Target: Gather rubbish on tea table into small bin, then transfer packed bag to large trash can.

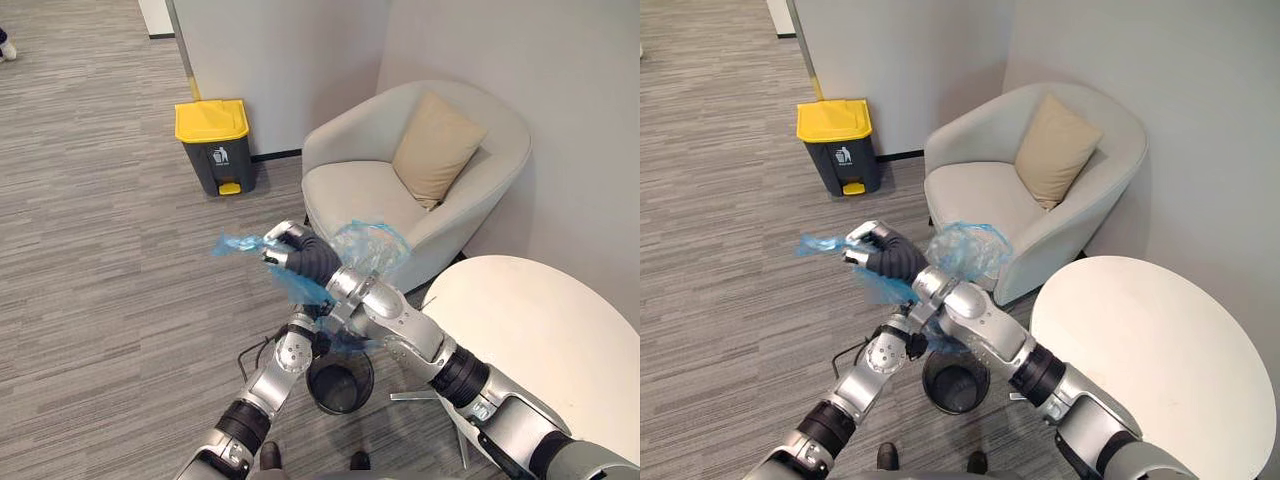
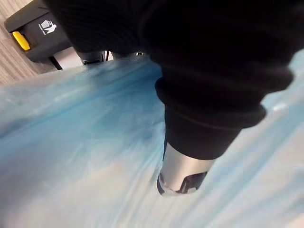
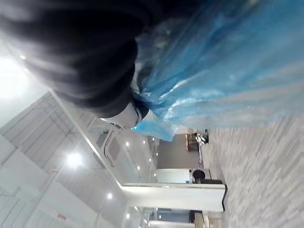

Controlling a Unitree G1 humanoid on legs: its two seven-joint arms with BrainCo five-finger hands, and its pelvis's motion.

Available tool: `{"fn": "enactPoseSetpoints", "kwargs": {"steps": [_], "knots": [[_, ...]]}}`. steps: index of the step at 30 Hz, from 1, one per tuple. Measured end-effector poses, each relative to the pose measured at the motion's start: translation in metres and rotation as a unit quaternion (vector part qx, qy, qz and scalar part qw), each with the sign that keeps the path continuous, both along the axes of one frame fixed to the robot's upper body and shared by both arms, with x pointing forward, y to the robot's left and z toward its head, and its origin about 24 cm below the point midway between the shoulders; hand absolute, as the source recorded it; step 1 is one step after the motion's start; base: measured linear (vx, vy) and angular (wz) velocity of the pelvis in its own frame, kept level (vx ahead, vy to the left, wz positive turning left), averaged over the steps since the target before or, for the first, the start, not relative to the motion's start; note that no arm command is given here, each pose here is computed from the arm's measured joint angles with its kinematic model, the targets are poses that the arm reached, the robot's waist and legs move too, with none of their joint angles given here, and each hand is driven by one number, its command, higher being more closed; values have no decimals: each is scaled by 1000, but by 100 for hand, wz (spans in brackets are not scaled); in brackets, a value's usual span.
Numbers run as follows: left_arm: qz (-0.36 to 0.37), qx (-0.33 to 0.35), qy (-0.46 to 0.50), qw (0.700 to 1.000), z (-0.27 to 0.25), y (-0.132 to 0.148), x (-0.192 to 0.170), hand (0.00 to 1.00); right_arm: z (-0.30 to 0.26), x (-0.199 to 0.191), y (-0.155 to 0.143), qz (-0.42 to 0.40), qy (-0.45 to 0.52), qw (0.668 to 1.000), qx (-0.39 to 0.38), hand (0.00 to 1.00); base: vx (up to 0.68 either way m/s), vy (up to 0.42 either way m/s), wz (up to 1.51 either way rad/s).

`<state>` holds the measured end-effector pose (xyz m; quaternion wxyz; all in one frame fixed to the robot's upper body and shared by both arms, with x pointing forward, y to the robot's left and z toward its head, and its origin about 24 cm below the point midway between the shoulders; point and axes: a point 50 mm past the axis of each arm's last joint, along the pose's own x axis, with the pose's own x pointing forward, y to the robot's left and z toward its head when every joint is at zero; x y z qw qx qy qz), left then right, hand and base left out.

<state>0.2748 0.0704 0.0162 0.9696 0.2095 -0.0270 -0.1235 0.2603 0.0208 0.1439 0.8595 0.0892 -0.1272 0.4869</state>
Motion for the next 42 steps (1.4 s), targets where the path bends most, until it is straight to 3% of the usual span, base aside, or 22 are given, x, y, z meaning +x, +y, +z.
{"fn": "enactPoseSetpoints", "kwargs": {"steps": [19,20,30,42], "knots": [[36,-52,-16,998,16,7,8,100,-2,-11,10,11,-26,1000,-1,100,0,0,0],[43,-58,-13,997,15,11,9,100,-5,-10,6,-2,-33,999,-8,0,0,0,0],[123,-106,-9,987,12,49,-7,100,-5,-1,-52,-162,-155,973,-61,0,0,0,0],[201,-106,28,973,-12,90,-34,100,24,-6,-115,-328,-334,877,-112,0,0,0,0]]}}
